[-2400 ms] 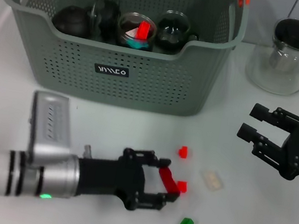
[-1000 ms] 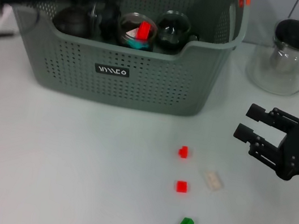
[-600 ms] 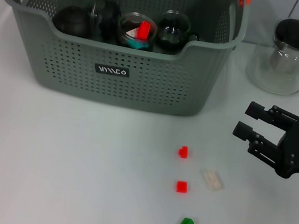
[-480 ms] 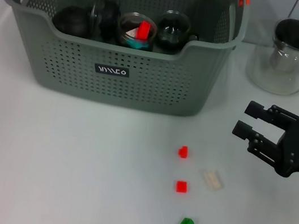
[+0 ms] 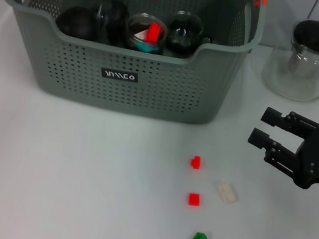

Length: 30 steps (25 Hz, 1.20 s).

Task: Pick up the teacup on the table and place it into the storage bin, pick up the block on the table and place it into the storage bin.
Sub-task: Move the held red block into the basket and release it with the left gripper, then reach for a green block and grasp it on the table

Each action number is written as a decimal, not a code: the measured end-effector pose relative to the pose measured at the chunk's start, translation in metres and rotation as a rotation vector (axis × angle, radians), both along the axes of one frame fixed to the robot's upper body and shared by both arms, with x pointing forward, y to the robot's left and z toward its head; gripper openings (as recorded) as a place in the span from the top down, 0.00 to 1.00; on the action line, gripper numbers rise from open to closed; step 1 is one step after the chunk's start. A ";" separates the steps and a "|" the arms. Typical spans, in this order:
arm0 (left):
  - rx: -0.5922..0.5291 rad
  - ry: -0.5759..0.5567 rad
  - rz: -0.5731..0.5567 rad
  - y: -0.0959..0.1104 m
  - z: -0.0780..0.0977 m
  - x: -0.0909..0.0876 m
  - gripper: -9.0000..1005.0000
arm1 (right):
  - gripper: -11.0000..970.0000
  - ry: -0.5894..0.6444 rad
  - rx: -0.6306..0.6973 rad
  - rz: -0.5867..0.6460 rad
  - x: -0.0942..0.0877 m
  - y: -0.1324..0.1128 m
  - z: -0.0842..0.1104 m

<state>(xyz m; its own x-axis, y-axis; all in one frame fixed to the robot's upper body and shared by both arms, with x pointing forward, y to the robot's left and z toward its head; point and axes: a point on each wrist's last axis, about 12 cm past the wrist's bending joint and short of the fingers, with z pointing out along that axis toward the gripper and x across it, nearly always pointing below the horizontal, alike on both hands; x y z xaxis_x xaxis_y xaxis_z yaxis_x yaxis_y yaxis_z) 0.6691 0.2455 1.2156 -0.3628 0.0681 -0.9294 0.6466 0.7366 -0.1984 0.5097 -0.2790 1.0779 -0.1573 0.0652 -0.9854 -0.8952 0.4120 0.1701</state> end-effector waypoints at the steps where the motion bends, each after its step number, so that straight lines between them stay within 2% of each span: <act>1: -0.027 -0.005 0.007 0.004 0.002 -0.002 0.25 | 0.43 0.000 0.000 0.000 0.000 0.000 0.000; 6: -0.180 -0.048 0.002 0.021 0.006 -0.015 0.24 | 0.43 0.003 0.000 -0.002 -0.001 -0.001 -0.001; 9: -0.288 -0.087 -0.015 0.039 0.007 -0.030 0.24 | 0.43 0.004 0.001 -0.002 -0.001 -0.001 -0.001; 12: -0.450 -0.202 -0.090 0.061 0.002 -0.060 0.24 | 0.43 0.003 0.001 -0.002 -0.001 -0.001 -0.001; 14: -0.533 -0.281 -0.162 0.073 -0.009 -0.085 0.25 | 0.43 0.004 0.001 -0.003 -0.001 -0.001 -0.001; 16: -0.567 -0.330 -0.240 0.082 -0.023 -0.111 0.25 | 0.43 0.004 0.000 -0.004 -0.001 -0.001 -0.001; 19: -0.503 -0.329 -0.291 0.084 -0.048 -0.138 0.25 | 0.43 0.006 -0.001 -0.001 -0.001 0.000 -0.001; 23: -0.262 -0.304 -0.374 0.078 -0.095 -0.179 0.25 | 0.43 0.028 -0.006 0.006 0.000 -0.001 -0.001; 25: -0.183 -0.244 -0.419 0.075 -0.112 -0.193 0.25 | 0.43 0.041 -0.007 0.008 -0.001 -0.003 -0.001; 29: -0.120 -0.194 -0.442 0.071 -0.133 -0.210 0.25 | 0.43 0.092 -0.044 0.070 -0.003 -0.001 -0.002; 30: -0.120 -0.194 -0.442 0.071 -0.133 -0.210 0.25 | 0.43 0.109 -0.059 0.092 -0.003 0.000 -0.002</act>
<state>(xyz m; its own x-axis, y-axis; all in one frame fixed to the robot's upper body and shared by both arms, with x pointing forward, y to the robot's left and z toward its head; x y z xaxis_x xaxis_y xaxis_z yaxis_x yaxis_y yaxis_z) 0.4592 0.3170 1.0831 -0.1431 0.0651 -0.9876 0.9251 0.3633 -0.1101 0.5069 -0.2789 1.0754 -0.2666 -0.0125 -0.9637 -0.9070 0.3414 0.2465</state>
